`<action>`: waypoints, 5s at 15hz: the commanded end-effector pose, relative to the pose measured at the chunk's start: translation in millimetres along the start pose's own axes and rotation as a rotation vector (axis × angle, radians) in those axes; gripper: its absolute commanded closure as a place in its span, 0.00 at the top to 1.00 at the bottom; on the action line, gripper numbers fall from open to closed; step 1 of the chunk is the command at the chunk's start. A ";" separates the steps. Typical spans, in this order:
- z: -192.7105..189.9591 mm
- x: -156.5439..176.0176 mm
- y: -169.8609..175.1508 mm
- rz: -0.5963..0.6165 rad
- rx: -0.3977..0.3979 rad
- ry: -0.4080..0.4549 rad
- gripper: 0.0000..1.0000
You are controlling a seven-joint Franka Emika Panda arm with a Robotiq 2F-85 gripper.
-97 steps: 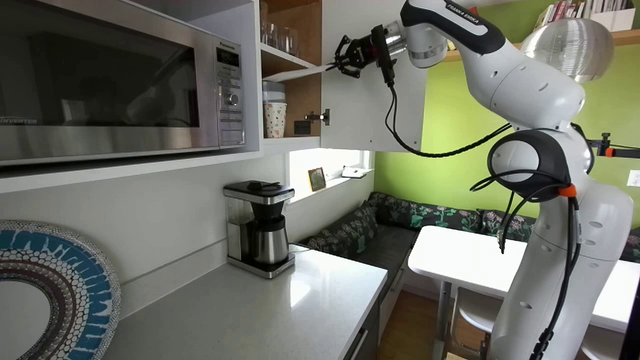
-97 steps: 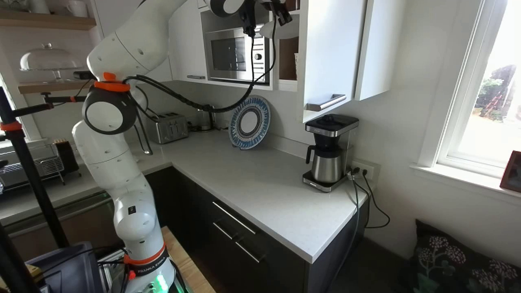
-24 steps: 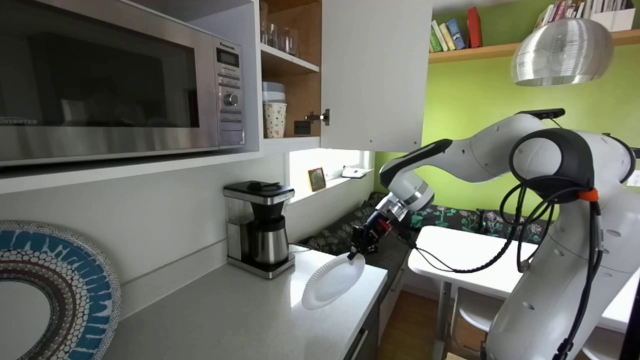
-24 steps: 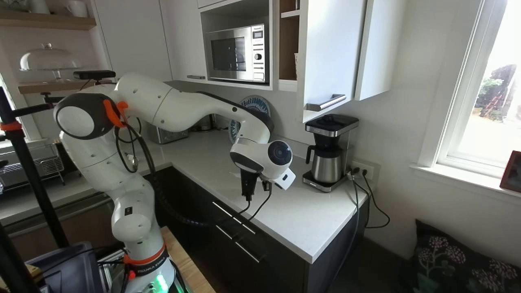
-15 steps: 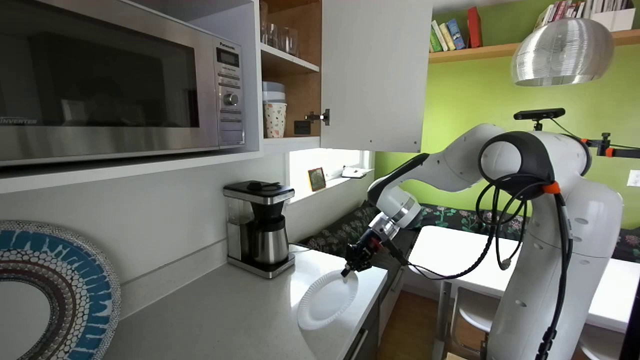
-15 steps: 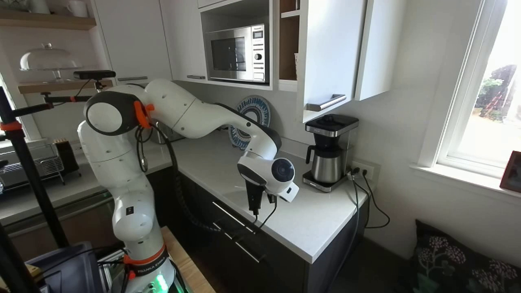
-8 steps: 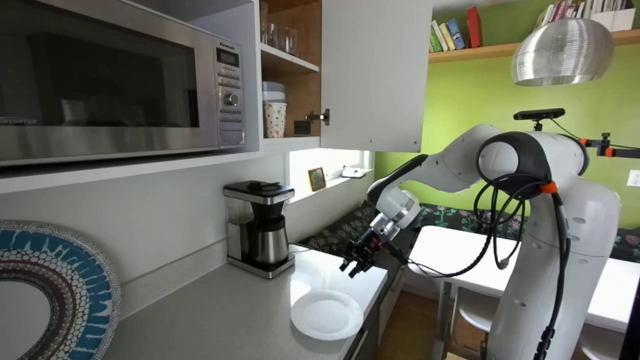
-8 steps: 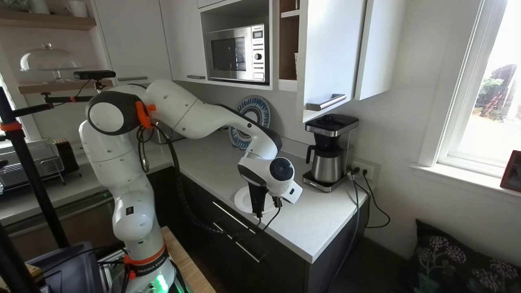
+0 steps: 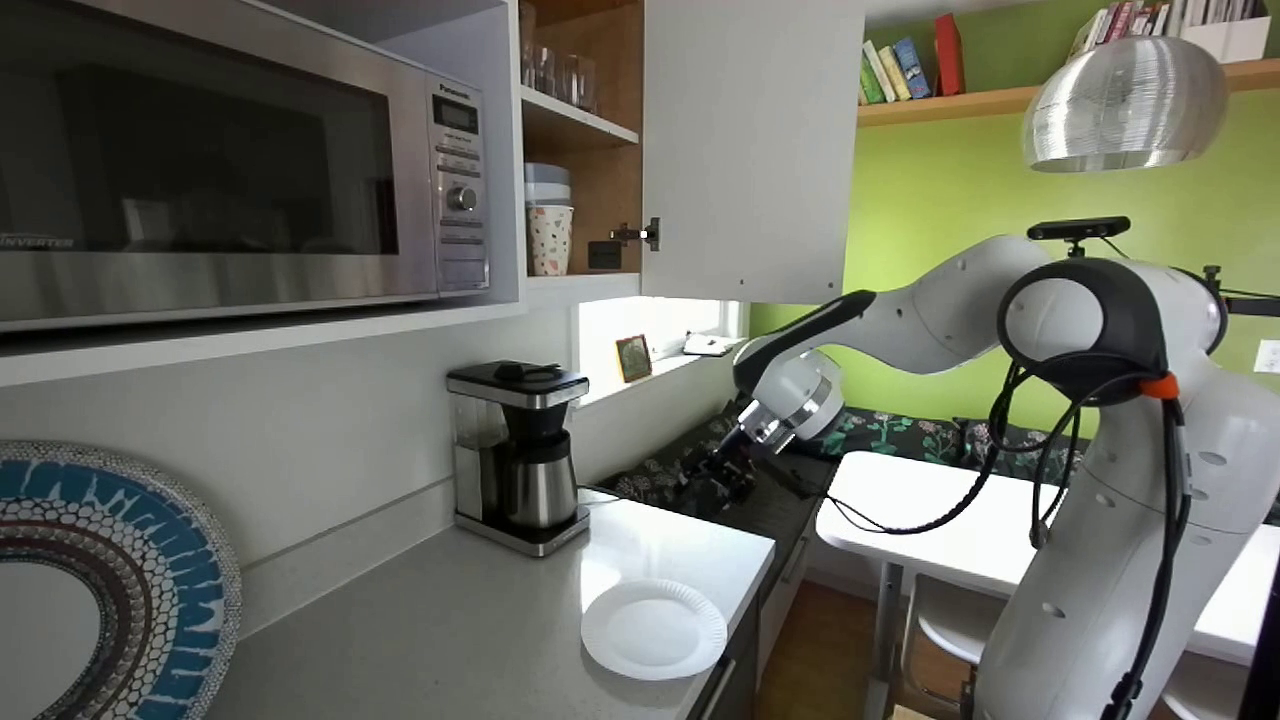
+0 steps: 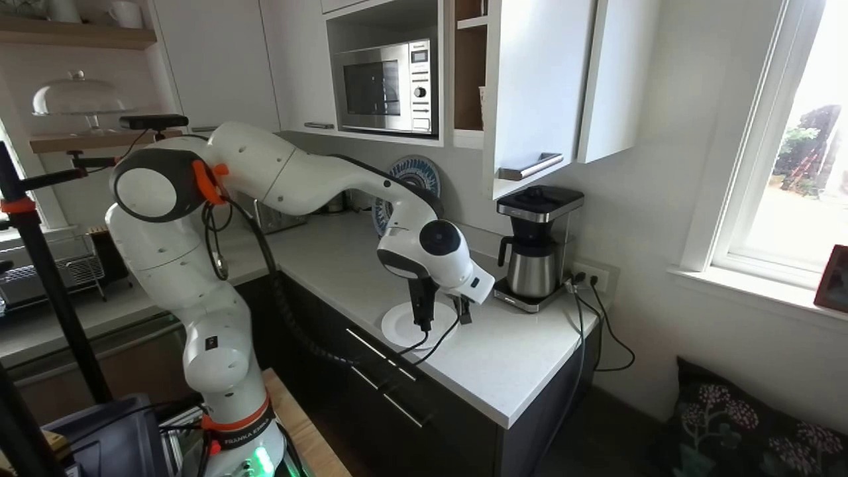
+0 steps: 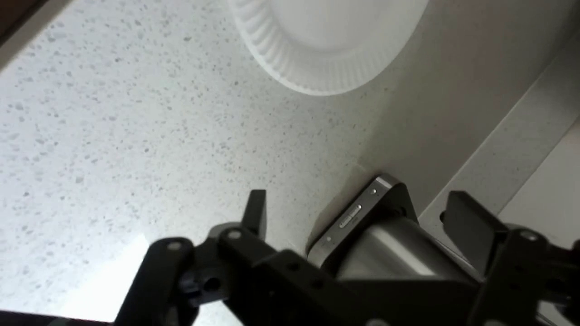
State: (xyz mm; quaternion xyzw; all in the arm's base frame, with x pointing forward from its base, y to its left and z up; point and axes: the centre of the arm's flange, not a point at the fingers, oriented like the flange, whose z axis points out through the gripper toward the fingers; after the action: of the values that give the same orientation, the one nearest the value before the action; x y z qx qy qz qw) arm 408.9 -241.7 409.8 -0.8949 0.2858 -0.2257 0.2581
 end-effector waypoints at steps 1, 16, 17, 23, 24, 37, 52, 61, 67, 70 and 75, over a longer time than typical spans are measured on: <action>-30.5 -13.9 -45.7 0.032 -0.026 0.098 1.00; -119.0 19.6 -108.6 -0.405 -0.141 0.118 1.00; -130.0 21.5 -116.0 -0.439 -0.171 0.134 1.00; -195.8 19.9 -159.8 -0.536 -0.283 0.143 1.00; -207.2 18.4 -167.2 -0.523 -0.260 0.134 1.00; -269.1 31.5 -205.4 -0.546 -0.222 0.322 1.00; -347.8 88.3 -318.5 -0.393 0.027 0.506 1.00; -342.2 123.0 -334.7 -0.272 0.118 0.298 1.00; -329.1 139.7 -339.9 -0.196 0.188 0.215 1.00; -319.3 152.9 -339.9 -0.146 0.206 0.226 1.00; -305.5 166.7 -351.1 -0.076 0.230 0.254 1.00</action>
State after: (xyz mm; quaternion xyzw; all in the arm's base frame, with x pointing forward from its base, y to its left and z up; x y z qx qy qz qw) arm 484.4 -202.4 881.7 -0.8454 0.2333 -0.3782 0.2963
